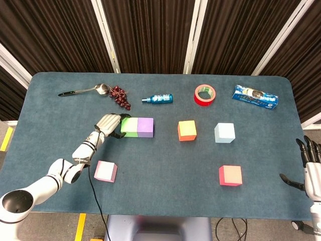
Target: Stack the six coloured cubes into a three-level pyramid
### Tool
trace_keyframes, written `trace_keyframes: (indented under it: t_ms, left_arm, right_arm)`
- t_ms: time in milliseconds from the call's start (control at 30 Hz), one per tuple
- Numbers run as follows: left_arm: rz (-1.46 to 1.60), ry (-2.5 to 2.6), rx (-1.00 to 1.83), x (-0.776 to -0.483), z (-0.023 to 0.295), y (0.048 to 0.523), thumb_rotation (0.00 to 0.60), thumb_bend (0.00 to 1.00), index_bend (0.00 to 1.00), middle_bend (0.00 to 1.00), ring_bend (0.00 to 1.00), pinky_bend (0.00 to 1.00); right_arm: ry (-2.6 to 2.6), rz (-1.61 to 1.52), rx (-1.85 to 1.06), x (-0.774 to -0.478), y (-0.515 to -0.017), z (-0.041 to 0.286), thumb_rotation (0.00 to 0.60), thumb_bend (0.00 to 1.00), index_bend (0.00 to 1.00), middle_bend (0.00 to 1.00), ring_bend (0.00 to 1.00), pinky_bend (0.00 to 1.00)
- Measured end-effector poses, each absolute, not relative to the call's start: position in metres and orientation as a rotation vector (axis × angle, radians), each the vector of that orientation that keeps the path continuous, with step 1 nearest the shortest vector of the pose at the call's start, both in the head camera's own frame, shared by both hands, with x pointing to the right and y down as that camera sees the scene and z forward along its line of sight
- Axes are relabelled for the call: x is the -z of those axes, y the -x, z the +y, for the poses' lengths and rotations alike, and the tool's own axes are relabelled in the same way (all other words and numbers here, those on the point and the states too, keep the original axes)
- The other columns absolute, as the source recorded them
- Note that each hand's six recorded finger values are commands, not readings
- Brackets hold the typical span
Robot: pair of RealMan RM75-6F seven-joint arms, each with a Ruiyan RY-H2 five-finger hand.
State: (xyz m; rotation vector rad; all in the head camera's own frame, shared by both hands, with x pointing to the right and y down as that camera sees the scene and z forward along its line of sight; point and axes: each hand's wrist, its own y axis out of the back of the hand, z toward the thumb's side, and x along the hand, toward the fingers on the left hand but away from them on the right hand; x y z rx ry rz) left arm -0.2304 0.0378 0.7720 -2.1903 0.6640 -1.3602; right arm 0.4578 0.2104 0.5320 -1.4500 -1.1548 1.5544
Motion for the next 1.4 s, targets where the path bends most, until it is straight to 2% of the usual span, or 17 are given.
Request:
trace_keyframes:
  t_ms: [200,567,1100,1233,1400]
  left_arm:
    - [0.661,2.190,1.367,-0.773,0.039,0.231,0.600,0.39,0.12,0.20,0.22,0.21]
    - [0.661,2.184,1.375,-0.772,0.042,0.237,0.600,0.39,0.04,0.13,0.19,0.21]
    - [0.739,2.165,1.359,-0.759,0.047,0.256,0.600,0.39,0.03,0.12,0.19,0.22]
    - [0.807,2.118,1.339,-0.743,0.052,0.280,0.600,0.39,0.05,0.13,0.19,0.22]
    - [0.875,2.047,1.326,-0.718,0.065,0.308,0.600,0.39,0.08,0.13,0.19,0.22]
  right_arm:
    - [1.450,-1.158,-1.553,-0.531,-0.459,0.210,0.600,0.06,0.03,0.09,0.00,0.11]
    - [1.463,-1.145,-1.549,-0.532,-0.458,0.210,0.600,0.06,0.03,0.09,0.00,0.11]
    - [1.513,-1.131,-1.531,-0.536,-0.454,0.204,0.600,0.06,0.03,0.09,0.00,0.12]
    - [1.600,-1.066,-1.511,-0.548,-0.442,0.187,0.600,0.06,0.09,0.11,0.02,0.15]
    - [1.741,-0.965,-1.450,-0.569,-0.411,0.154,0.600,0.07,0.21,0.18,0.06,0.20]
